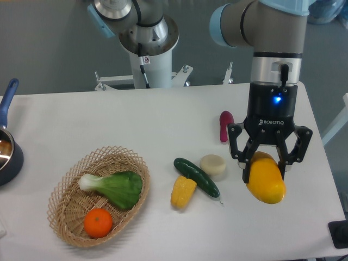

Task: Place the mango in the basket
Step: 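Hold the yellow mango in the gripper above the table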

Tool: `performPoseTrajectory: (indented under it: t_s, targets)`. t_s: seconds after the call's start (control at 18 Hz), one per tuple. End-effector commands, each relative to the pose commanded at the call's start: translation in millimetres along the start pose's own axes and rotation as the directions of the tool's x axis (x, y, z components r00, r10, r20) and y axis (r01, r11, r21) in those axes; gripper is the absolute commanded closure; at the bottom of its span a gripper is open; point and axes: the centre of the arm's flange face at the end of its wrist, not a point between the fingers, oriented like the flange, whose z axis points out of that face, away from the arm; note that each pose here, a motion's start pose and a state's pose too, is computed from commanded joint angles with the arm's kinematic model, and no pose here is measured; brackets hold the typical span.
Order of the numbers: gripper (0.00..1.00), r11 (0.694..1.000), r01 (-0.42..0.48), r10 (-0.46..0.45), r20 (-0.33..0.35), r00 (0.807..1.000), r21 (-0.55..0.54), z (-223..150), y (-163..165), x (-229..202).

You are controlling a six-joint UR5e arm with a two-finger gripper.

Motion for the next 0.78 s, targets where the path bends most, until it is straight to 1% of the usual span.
performPoseTrajectory:
  t_s: [0.78]
  targets:
    - [0.73,1.000,0.012,-0.012,-0.002,1.000,-0.005,-1.7,2.0,4.5]
